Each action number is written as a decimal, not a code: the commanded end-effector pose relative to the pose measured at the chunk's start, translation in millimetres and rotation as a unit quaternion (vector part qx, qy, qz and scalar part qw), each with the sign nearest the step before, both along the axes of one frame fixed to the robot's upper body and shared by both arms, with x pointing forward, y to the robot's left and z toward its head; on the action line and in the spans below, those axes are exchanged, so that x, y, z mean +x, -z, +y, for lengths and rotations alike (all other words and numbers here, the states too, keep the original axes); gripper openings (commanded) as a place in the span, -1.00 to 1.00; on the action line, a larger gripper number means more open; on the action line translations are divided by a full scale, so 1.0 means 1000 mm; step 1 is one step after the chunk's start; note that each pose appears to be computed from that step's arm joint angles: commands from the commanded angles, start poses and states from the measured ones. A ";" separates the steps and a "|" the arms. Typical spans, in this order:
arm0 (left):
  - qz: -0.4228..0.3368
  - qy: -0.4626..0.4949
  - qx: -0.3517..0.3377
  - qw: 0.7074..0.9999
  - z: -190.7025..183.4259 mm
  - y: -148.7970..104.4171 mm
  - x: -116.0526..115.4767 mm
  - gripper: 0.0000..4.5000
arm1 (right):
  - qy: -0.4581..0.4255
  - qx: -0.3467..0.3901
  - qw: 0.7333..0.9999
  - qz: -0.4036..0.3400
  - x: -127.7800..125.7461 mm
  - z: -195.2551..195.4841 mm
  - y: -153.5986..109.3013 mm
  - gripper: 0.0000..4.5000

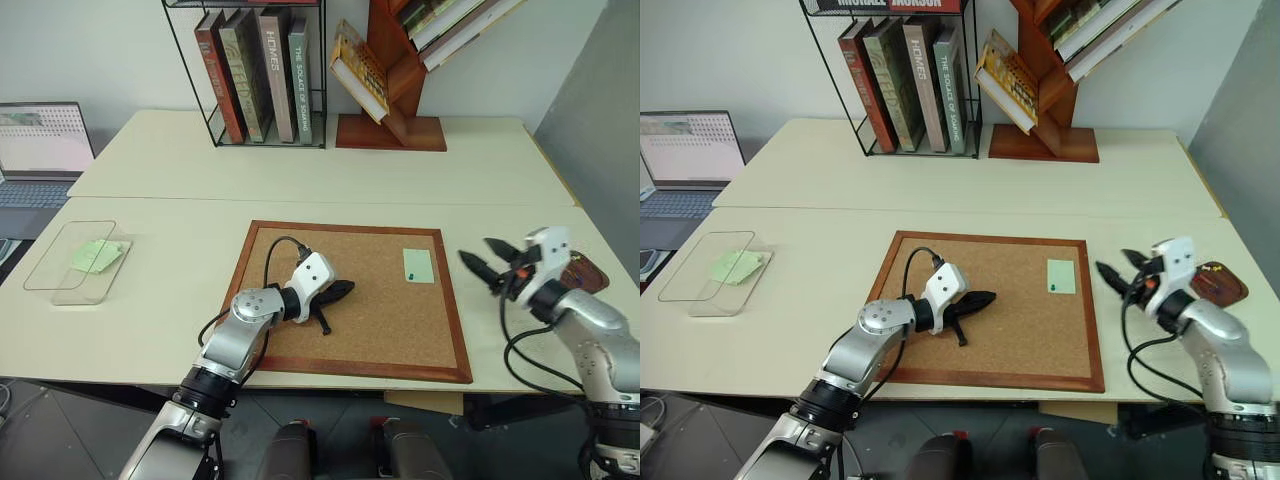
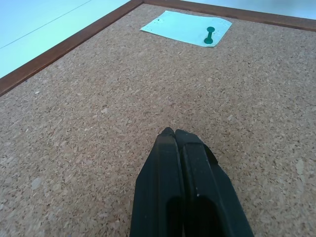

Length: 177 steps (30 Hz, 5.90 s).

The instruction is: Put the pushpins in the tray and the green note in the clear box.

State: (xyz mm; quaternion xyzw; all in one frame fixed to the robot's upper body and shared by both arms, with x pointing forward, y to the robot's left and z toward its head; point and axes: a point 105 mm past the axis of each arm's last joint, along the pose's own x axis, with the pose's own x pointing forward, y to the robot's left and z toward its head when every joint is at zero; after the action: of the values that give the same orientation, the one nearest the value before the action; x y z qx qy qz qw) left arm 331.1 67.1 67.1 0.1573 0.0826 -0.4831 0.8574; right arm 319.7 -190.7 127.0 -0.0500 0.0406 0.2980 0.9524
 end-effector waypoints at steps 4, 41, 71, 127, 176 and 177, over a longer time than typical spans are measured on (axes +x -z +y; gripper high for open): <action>0.043 -0.022 0.042 0.998 0.013 0.030 -0.003 -1.00 | -0.049 -0.049 0.998 -0.006 0.003 0.032 0.016 0.52; 0.047 -0.028 0.037 0.998 0.013 0.032 -0.006 -1.00 | -0.134 -0.130 0.978 -0.098 0.009 0.060 -0.006 -0.99; -0.041 -0.034 -0.107 0.993 0.012 -0.064 0.012 0.27 | -0.188 -0.141 0.958 -0.167 0.002 0.083 -0.049 -1.00; -0.122 0.183 -0.047 0.974 -0.041 -0.080 0.036 -0.99 | -0.236 -0.027 0.966 -0.100 -0.012 0.113 -0.072 -1.00; -0.166 0.157 -0.018 0.973 -0.053 -0.074 0.004 -1.00 | 0.428 -0.142 0.892 0.033 0.024 -0.197 0.009 -0.64; -0.166 0.156 -0.019 0.973 -0.053 -0.074 0.004 -1.00 | 0.433 -0.137 0.890 0.036 0.024 -0.198 0.009 -0.55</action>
State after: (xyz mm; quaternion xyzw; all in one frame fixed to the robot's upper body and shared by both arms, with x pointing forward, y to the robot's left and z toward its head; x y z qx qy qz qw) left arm 338.6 19.7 129.7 0.2232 -0.0717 -0.5786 0.7812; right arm 341.8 -383.4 105.3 -0.1478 0.1521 -0.1347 0.9679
